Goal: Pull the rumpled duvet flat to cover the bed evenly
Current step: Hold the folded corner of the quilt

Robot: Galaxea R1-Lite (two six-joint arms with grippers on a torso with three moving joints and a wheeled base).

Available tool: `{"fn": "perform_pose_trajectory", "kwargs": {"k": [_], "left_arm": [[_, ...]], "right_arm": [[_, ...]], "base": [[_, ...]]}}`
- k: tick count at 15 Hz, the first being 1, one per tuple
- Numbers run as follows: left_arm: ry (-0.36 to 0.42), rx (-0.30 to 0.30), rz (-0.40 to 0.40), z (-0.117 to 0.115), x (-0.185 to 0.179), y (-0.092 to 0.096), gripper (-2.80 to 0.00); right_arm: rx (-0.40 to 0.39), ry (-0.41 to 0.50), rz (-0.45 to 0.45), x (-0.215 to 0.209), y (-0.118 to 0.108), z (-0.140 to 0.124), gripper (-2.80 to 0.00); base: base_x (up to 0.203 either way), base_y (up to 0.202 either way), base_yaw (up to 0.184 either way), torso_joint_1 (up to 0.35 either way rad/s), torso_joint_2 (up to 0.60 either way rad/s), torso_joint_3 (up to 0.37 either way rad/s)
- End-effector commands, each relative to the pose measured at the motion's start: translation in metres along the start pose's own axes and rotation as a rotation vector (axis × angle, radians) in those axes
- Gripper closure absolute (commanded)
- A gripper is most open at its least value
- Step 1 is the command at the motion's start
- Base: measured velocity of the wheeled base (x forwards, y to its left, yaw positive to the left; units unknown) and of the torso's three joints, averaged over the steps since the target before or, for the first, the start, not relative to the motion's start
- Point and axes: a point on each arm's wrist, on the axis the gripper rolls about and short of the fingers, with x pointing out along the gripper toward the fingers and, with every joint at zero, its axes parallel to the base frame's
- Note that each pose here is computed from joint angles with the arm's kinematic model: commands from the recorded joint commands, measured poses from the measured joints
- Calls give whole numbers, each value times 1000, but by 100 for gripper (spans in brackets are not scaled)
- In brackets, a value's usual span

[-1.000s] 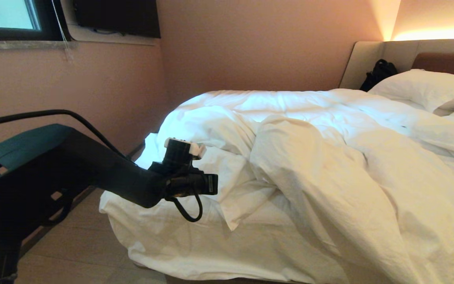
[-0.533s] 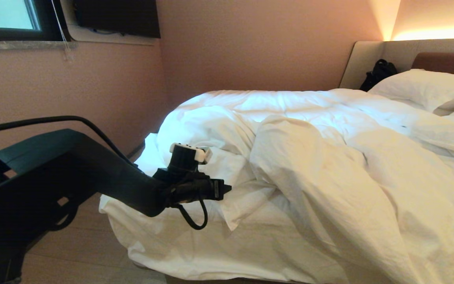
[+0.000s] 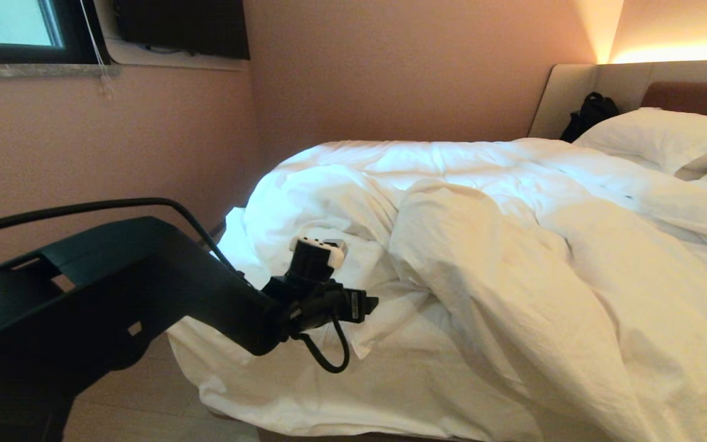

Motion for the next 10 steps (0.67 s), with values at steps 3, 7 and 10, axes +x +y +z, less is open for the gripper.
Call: {"fn": "perform_pose_trajectory", "kwargs": {"k": [3,7,10], "left_arm": [[-10,9,58,-10,13,-3,-280],[0,8,61,-15,17,-2,-280],[4,9,63,-16,20,-1,-280]], "right_arm": [[0,0,0,0,0,0,0],[0,0,0,0,0,0,0],[0,0,0,0,0,0,0]], "base": [[0,0,0,0,0,0],[0,0,0,0,0,0],[0,0,0,0,0,0]]}}
